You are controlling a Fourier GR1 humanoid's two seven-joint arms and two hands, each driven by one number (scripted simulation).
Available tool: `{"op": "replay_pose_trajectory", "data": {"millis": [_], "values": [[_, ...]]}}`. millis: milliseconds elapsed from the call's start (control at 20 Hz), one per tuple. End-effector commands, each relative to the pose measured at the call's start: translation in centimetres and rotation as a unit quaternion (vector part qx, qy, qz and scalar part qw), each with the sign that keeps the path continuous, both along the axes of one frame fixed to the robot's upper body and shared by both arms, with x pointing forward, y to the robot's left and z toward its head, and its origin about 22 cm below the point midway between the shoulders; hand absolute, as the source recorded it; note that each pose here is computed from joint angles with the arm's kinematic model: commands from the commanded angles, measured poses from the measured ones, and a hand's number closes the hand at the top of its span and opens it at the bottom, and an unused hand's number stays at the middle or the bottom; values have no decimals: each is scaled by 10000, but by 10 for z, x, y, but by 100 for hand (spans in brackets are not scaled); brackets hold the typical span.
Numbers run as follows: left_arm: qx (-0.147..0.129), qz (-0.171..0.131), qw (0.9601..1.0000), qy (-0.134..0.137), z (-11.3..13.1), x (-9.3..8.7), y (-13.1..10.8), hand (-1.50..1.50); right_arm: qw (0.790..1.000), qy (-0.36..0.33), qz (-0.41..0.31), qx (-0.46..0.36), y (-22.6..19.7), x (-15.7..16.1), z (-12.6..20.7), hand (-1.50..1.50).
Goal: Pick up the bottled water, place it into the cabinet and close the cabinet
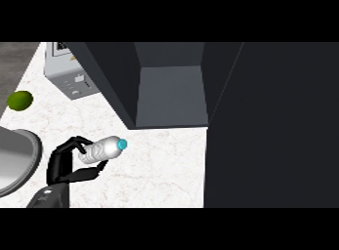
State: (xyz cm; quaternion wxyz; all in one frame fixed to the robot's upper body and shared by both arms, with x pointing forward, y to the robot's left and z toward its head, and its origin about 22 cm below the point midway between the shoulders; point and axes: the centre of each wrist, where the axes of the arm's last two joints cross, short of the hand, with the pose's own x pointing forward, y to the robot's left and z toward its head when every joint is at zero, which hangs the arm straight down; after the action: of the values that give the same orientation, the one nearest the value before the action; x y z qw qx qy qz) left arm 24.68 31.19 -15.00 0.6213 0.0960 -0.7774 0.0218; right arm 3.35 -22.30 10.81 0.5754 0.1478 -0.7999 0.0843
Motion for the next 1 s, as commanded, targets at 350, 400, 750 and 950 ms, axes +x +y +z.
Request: {"op": "replay_pose_trajectory", "data": {"millis": [350,400,750,950], "values": [[-563,-1665,9843,148,1,20,-102,150,9998,-153,-69,-47,1,-6,26,-150],[-542,-1782,9823,174,-3,13,-106,150,9998,-167,-48,-122,-3,-6,32,-150],[-691,-1560,9853,92,35,42,-138,150,9998,-146,-117,26,2,-16,43,-150],[-585,-1626,9849,126,76,65,-172,150,9998,-77,-160,-38,-8,-11,28,-150]]}}
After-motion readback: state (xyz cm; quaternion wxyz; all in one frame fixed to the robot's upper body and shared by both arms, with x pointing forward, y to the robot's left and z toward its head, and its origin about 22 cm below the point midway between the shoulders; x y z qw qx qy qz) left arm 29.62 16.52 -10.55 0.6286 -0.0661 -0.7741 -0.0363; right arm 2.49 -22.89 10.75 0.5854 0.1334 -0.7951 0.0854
